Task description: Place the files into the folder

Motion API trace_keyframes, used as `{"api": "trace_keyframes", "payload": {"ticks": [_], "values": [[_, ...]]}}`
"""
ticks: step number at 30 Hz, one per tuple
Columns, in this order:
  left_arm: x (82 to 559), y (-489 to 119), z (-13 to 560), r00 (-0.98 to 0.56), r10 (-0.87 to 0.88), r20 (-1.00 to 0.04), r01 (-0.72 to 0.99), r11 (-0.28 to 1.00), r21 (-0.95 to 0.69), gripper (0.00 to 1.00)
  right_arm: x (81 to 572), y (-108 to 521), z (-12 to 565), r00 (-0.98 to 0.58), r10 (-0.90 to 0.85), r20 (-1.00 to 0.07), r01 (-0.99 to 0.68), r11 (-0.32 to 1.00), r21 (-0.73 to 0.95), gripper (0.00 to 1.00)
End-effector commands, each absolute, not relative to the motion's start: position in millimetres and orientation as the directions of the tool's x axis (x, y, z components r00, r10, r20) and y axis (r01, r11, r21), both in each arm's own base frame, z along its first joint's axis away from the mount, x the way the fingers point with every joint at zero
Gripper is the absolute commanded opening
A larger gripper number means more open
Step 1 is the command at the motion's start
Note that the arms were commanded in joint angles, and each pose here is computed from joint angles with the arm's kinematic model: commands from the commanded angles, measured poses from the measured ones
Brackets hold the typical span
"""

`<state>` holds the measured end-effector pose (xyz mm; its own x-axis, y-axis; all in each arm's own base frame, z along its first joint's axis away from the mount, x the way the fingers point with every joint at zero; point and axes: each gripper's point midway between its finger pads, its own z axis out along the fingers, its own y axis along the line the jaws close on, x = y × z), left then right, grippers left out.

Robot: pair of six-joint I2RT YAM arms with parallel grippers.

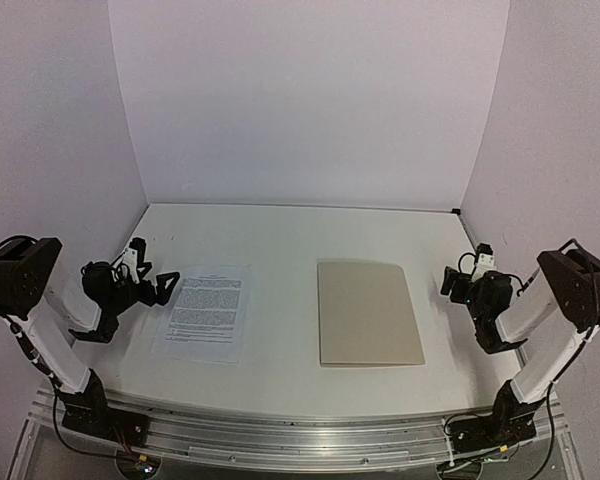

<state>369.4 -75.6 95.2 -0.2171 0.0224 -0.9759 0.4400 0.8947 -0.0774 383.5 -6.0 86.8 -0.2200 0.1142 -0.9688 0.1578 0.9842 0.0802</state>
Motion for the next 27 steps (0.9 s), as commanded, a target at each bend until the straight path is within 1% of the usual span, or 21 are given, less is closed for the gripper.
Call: {"api": "trace_keyframes", "payload": {"ticks": [1,2,3,4,5,7,9,10,11,14,16,19,21,23,26,27], "values": [[376.7,-75.4,107.9,-0.177,0.019,-0.984,0.439,0.896,-0.061,1.0,392.3,-9.4,111.0,-0.153,0.124,-0.98,0.174,0.98,0.096,0.98],[376.7,-75.4,107.6,-0.177,0.02,-0.984,0.439,0.896,-0.061,1.0,396.0,-11.7,115.7,-0.156,0.126,-0.98,0.191,0.977,0.095,0.98],[376.5,-75.4,107.2,-0.178,0.02,-0.984,0.439,0.896,-0.061,1.0,398.1,-19.9,112.8,-0.197,0.137,-0.971,0.247,0.965,0.086,0.98],[376.4,-75.4,107.6,-0.177,0.02,-0.984,0.439,0.897,-0.061,1.0,407.6,-30.2,126.6,-0.189,0.157,-0.969,0.316,0.944,0.091,0.98],[376.5,-75.2,107.6,-0.177,0.02,-0.984,0.438,0.897,-0.061,1.0,411.3,-37.8,126.7,-0.232,0.173,-0.957,0.37,0.926,0.077,0.98],[376.2,-75.0,110.2,-0.168,0.019,-0.986,0.437,0.898,-0.057,1.0,427.5,-42.3,162.3,-0.176,0.239,-0.955,0.414,0.898,0.149,0.98],[377.6,-72.6,113.0,-0.172,0.024,-0.985,0.424,0.904,-0.052,1.0,435.3,-32.9,182.5,-0.167,0.34,-0.925,0.389,0.885,0.255,0.98],[379.0,-69.8,117.3,-0.161,0.019,-0.987,0.407,0.912,-0.049,1.0,438.0,-27.1,187.1,-0.185,0.391,-0.901,0.378,0.875,0.302,0.98],[379.7,-72.8,119.7,-0.17,0.03,-0.985,0.426,0.904,-0.046,1.0,441.1,-17.2,192.1,-0.216,0.415,-0.884,0.34,0.881,0.33,0.98],[390.3,-109.2,143.4,-0.243,0.108,-0.964,0.548,0.835,-0.045,1.0,448.0,25.8,207.5,-0.333,0.436,-0.836,0.141,0.9,0.413,0.98],[394.7,-135.2,160.5,-0.268,0.158,-0.95,0.606,0.795,-0.039,0.99,444.7,52.5,208.5,-0.419,0.484,-0.768,0.051,0.858,0.512,0.98],[390.0,-186.8,170.6,-0.263,0.322,-0.909,0.691,0.721,0.056,0.95,430.0,89.2,202.7,-0.554,0.544,-0.63,-0.027,0.745,0.667,0.96],[380.6,-227.2,170.5,-0.231,0.447,-0.865,0.734,0.663,0.147,0.91,418.3,102.0,187.7,-0.627,0.567,-0.535,-0.001,0.686,0.728,0.94],[360.3,-273.4,164.9,-0.191,0.549,-0.814,0.795,0.573,0.2,0.87,402.7,104.1,159.7,-0.689,0.567,-0.452,0.098,0.691,0.716,0.92],[323.9,-337.9,155.8,-0.109,0.677,-0.728,0.863,0.428,0.269,0.85,368.5,95.0,111.1,-0.749,0.569,-0.34,0.297,0.747,0.595,0.87],[305.6,-363.2,152.4,-0.06,0.713,-0.699,0.886,0.361,0.292,0.85,356.1,92.2,96.5,-0.762,0.567,-0.312,0.343,0.763,0.548,0.85]]}}
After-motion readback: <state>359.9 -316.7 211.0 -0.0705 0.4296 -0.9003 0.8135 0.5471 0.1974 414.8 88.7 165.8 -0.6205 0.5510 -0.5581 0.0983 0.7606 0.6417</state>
